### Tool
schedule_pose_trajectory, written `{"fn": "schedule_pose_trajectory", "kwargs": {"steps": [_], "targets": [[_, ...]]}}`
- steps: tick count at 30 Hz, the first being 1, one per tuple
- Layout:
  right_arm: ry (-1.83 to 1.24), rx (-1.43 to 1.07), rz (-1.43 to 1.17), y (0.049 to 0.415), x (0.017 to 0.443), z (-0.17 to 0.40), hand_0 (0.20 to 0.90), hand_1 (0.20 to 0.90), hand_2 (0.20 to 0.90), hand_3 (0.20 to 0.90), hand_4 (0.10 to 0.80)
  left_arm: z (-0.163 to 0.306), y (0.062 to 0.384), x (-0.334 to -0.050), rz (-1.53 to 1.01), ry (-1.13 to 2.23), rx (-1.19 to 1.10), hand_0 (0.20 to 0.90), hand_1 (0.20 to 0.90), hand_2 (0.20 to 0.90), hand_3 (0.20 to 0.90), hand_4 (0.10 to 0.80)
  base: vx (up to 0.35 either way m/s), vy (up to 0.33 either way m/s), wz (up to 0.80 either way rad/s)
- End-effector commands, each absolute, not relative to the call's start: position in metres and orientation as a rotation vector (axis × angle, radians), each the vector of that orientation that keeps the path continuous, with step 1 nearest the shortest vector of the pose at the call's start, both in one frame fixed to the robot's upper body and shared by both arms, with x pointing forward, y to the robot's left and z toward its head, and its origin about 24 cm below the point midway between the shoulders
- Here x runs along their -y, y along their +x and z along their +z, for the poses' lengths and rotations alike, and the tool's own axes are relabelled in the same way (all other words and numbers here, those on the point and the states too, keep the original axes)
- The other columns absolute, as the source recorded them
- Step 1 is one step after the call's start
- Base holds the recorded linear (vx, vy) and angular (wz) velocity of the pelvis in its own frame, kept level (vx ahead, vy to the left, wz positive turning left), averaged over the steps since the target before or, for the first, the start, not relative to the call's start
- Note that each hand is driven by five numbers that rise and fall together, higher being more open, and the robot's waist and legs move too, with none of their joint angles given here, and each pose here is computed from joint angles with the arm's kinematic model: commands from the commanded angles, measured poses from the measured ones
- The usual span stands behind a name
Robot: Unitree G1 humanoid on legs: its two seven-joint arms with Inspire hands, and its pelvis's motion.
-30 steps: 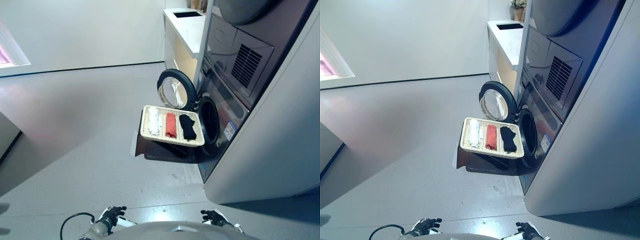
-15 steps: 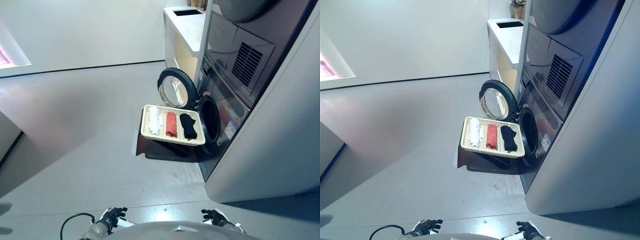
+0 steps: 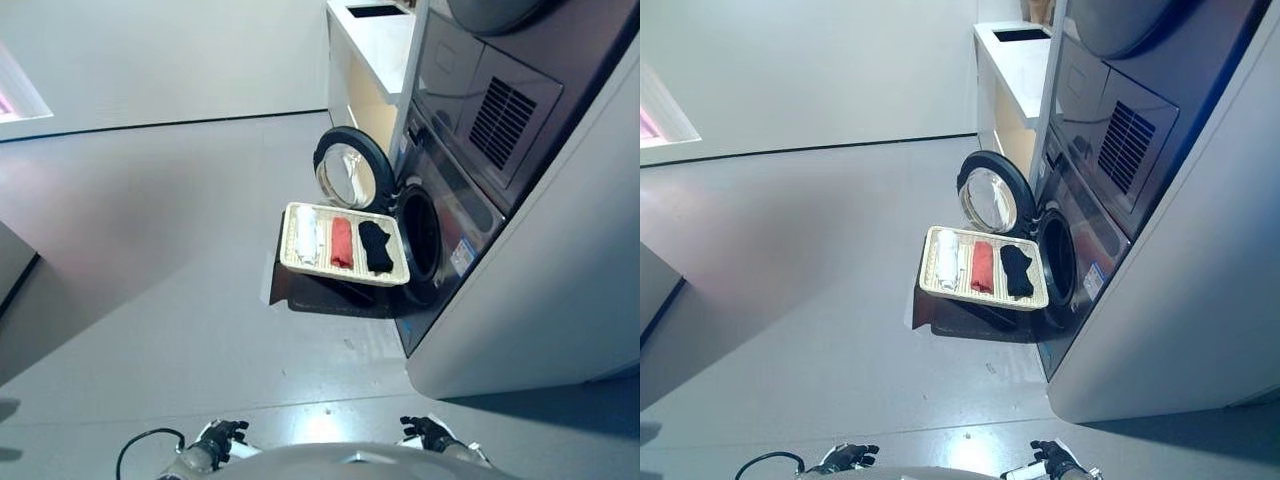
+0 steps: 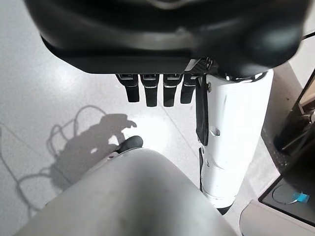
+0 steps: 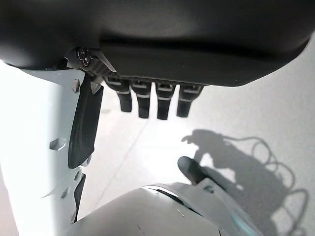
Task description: Pick up the clothes and place them into the washing machine
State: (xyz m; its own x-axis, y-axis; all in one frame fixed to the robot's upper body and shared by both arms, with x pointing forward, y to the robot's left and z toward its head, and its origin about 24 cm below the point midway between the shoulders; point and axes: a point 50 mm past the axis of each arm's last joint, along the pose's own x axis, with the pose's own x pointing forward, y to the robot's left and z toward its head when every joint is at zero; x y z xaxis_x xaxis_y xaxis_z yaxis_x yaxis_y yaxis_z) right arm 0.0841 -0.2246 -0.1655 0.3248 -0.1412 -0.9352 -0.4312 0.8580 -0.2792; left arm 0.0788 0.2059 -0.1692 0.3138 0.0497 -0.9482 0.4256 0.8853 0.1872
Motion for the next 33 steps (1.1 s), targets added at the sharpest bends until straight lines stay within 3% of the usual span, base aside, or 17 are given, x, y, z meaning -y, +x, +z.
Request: {"fn": "schedule_pose_trajectory", "kwargs": {"steps": [1,7,11,19,24,33], "targets": [[-0.619,-1.245,0.185,0.096,0.236,-0.161,0.9,0.9,0.9,0.9,0.8,-0.159,0.121,-0.21,-0.205,0.439,-1.122,0.9,0.9,0.9,0.9,0.8,0.016,0.088,-0.08],[-0.592,-1.208,0.163,0.104,0.235,-0.159,0.9,0.9,0.9,0.9,0.8,-0.153,0.13,-0.223,-0.18,0.477,-1.11,0.9,0.9,0.9,0.9,0.8,0.109,0.096,-0.12],[-0.566,-1.226,0.122,0.099,0.239,-0.16,0.9,0.9,0.9,0.9,0.8,-0.152,0.135,-0.221,-0.19,0.495,-1.082,0.9,0.9,0.9,0.9,0.8,0.418,-0.086,0.11],[-0.571,-1.296,0.122,0.077,0.243,-0.163,0.9,0.9,0.9,0.9,0.8,-0.158,0.121,-0.213,-0.201,0.468,-1.116,0.9,0.9,0.9,0.9,0.8,0.337,-0.149,0.34],[-0.592,-1.275,0.126,0.082,0.246,-0.162,0.9,0.9,0.9,0.9,0.8,-0.161,0.116,-0.205,-0.215,0.441,-1.124,0.9,0.9,0.9,0.9,0.8,0.353,-0.231,0.84],[-0.632,-1.166,0.138,0.114,0.246,-0.153,0.9,0.9,0.9,0.9,0.8,-0.148,0.156,-0.183,-0.235,0.405,-0.958,0.9,0.9,0.9,0.9,0.8,0.307,-0.269,-0.24]]}}
